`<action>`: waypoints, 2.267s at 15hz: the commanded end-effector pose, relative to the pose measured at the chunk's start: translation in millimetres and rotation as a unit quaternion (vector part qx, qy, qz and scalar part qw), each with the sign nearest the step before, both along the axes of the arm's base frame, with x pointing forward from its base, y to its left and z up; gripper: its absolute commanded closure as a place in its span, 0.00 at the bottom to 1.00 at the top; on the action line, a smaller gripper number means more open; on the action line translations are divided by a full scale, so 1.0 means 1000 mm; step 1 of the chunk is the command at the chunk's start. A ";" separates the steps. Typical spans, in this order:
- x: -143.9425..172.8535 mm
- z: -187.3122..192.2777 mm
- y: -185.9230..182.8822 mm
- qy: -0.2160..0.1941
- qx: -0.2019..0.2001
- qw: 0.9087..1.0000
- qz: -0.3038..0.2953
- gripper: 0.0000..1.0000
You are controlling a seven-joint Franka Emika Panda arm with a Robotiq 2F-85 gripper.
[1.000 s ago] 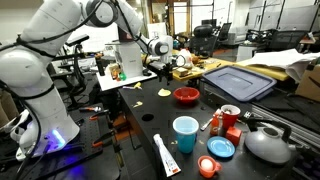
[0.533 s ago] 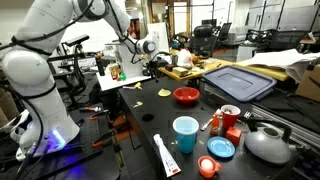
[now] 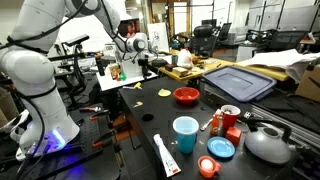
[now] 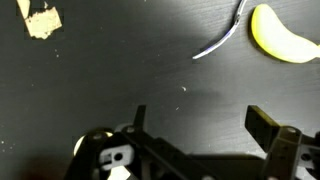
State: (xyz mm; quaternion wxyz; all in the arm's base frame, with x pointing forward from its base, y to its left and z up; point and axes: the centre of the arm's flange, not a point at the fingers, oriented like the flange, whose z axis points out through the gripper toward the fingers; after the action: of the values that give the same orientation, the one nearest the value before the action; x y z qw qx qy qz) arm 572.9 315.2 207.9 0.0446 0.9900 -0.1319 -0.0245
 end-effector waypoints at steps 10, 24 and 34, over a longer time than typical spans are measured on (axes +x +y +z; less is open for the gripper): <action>-0.068 -0.012 0.050 0.016 0.058 0.996 -0.069 0.00; -0.099 -0.059 0.044 0.005 0.084 0.995 -0.055 0.00; -0.100 -0.072 0.043 0.003 0.085 0.995 -0.045 0.57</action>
State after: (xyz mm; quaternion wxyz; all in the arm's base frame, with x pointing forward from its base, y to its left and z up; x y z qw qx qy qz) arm 477.2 359.3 134.1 -0.0287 0.9833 -0.1737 -0.0450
